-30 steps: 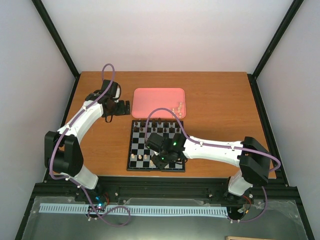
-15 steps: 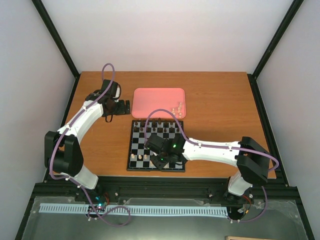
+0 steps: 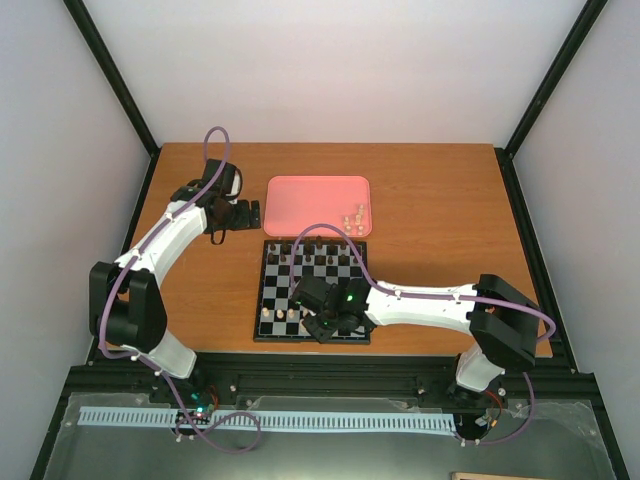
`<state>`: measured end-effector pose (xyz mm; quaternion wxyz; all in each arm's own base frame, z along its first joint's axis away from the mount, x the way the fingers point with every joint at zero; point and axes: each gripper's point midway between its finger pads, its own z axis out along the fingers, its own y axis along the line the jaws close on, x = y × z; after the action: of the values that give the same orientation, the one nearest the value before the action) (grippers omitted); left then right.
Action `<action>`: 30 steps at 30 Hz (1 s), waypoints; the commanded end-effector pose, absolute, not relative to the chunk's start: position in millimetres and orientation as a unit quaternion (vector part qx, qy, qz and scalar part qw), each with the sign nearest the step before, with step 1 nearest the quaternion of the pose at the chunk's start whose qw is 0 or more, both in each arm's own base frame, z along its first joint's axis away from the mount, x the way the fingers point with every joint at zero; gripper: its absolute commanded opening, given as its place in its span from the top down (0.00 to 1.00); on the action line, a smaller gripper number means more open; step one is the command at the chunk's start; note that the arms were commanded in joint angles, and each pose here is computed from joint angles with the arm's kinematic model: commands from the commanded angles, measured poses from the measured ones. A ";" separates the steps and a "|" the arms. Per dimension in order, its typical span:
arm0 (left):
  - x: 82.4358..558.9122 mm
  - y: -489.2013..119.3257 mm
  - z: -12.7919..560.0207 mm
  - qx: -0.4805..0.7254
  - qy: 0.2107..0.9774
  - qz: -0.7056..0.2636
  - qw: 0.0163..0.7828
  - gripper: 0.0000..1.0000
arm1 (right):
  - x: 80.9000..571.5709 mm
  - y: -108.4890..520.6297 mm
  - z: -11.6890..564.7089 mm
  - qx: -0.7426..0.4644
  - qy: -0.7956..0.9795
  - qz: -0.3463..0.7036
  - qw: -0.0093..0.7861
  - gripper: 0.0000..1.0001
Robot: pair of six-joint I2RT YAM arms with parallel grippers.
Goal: Set up the chess pieces on the board
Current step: Place the chess piece on the chessboard.
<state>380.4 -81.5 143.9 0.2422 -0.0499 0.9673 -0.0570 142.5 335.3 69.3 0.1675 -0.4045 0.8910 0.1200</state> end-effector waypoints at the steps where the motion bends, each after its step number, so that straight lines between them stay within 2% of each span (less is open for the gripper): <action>1: 387.2 -81.7 148.7 -0.046 0.964 -0.055 0.254 0.00 | 145.6 340.2 69.9 -0.409 0.885 0.120 0.187 0.85; 23: 386.8 -82.1 144.0 -0.043 0.966 -0.054 0.247 0.00 | 136.0 339.8 59.3 -0.418 0.884 0.131 0.163 0.83; 25: 386.7 -82.5 144.5 -0.043 0.966 -0.056 0.248 0.00 | 135.3 340.9 58.2 -0.420 0.883 0.132 0.162 0.81; 29: 387.3 -82.8 145.0 -0.043 0.966 -0.056 0.248 0.00 | 135.4 341.7 59.5 -0.422 0.882 0.134 0.163 0.64; 30: 387.3 -82.8 145.2 -0.043 0.966 -0.056 0.248 0.00 | 135.6 341.1 59.7 -0.423 0.882 0.132 0.162 0.63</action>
<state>380.8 -81.7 139.0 0.2358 -0.0496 0.9689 -0.0555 138.4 338.8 63.8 0.1638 -0.4172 0.8843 0.1312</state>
